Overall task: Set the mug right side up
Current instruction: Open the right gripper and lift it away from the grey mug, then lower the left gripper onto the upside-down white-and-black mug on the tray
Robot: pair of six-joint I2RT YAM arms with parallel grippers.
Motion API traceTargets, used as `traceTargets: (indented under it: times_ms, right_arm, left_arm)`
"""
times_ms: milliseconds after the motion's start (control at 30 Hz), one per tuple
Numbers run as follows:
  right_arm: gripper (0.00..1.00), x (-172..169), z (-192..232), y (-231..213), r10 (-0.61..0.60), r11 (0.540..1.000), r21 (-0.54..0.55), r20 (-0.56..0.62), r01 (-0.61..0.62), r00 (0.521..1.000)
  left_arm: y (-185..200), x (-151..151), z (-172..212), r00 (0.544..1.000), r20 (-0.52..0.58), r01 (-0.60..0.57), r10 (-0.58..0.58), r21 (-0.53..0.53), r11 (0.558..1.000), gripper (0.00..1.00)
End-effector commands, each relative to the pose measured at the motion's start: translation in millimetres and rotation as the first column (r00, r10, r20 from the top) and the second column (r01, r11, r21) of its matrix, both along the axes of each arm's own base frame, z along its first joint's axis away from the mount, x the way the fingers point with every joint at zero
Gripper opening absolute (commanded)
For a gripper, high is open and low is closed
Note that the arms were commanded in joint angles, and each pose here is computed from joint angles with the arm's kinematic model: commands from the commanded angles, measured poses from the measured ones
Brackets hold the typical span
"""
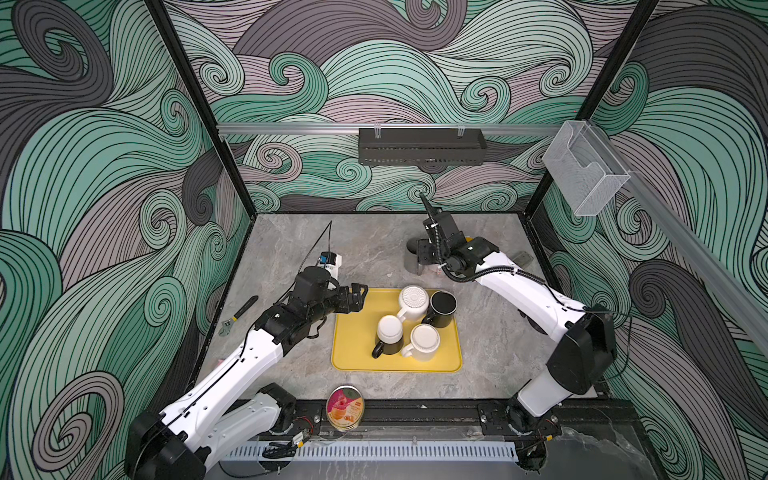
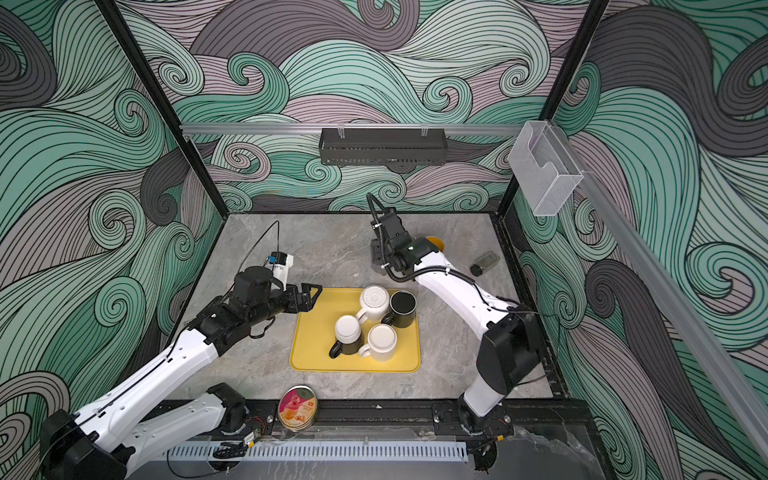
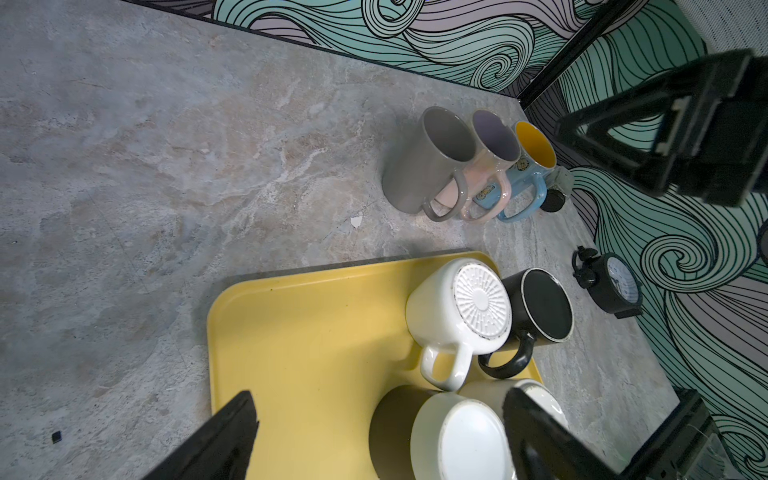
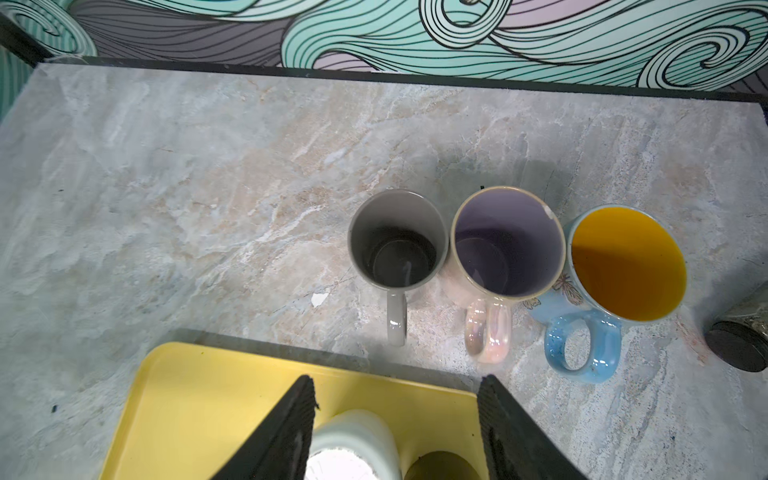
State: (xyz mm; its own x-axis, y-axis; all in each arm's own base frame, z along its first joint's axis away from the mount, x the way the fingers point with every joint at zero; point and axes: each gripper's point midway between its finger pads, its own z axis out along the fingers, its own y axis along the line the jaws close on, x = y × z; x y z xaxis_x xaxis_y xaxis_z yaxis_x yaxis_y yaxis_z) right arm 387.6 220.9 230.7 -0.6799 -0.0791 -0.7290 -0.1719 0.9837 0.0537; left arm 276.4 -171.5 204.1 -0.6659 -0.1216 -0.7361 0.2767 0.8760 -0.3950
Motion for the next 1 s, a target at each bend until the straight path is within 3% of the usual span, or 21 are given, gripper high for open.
traceTargets:
  times_ms: [0,167,567,967]
  right_arm:
    - [0.63,-13,13,-1,0.031,0.999,0.017,0.023,-0.031,0.999]
    - [0.63,-30,20,-9,0.043,0.999,0.025,0.030,-0.044,0.999]
    - [0.62,-56,12,-21,0.048,0.997,0.063,0.015,-0.048,0.999]
    - [0.61,-60,10,-7,0.124,0.988,0.097,0.003,-0.124,0.992]
  left_arm:
    - [4,-3,7,1.000,0.015,0.003,-0.003,0.019,1.000,0.94]
    - [3,-6,-1,1.000,0.019,0.022,-0.023,0.018,1.000,0.93]
    - [-21,-29,-15,0.986,-0.082,0.145,-0.146,-0.030,0.989,0.77]
    - [-28,-74,-52,0.967,-0.121,0.233,-0.224,0.075,0.969,0.74]
